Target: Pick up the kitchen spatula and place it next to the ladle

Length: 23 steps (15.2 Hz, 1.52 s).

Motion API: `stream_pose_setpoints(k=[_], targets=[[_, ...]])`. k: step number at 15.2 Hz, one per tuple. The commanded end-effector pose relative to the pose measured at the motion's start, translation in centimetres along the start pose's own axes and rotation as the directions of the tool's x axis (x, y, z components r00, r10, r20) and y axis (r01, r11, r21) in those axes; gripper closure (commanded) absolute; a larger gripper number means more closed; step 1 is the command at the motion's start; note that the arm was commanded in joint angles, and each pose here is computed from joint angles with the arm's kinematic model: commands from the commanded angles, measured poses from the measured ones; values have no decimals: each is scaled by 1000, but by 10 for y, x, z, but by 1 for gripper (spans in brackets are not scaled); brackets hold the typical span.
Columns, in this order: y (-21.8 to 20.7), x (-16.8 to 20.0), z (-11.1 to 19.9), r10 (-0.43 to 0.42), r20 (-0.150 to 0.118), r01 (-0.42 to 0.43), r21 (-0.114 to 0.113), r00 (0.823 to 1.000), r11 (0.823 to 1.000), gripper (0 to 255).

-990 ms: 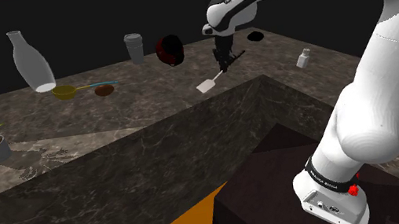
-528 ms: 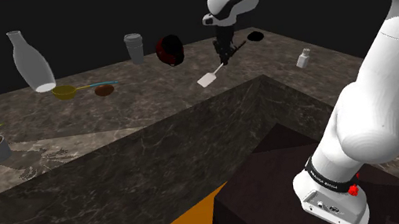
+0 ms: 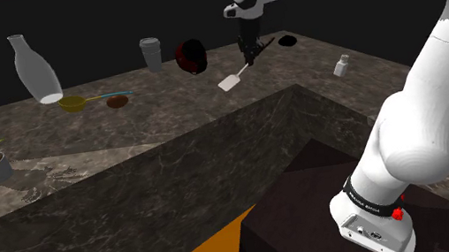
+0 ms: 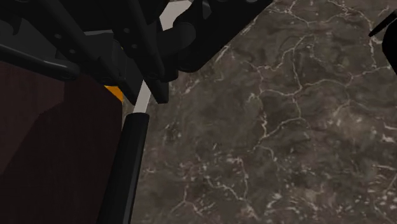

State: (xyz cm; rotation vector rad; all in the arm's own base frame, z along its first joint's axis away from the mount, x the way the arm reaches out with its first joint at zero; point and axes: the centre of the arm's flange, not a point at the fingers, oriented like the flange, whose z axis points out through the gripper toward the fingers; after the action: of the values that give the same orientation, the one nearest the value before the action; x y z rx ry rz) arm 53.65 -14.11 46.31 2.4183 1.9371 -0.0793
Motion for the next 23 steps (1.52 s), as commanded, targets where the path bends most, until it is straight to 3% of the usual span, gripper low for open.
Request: stream_pose_setpoints(k=[1, 23], targets=[[4, 24, -2, 0, 0, 0, 0, 1000, 1000, 255], [53, 309, -21, 0, 0, 0, 0, 1000, 1000, 255]])
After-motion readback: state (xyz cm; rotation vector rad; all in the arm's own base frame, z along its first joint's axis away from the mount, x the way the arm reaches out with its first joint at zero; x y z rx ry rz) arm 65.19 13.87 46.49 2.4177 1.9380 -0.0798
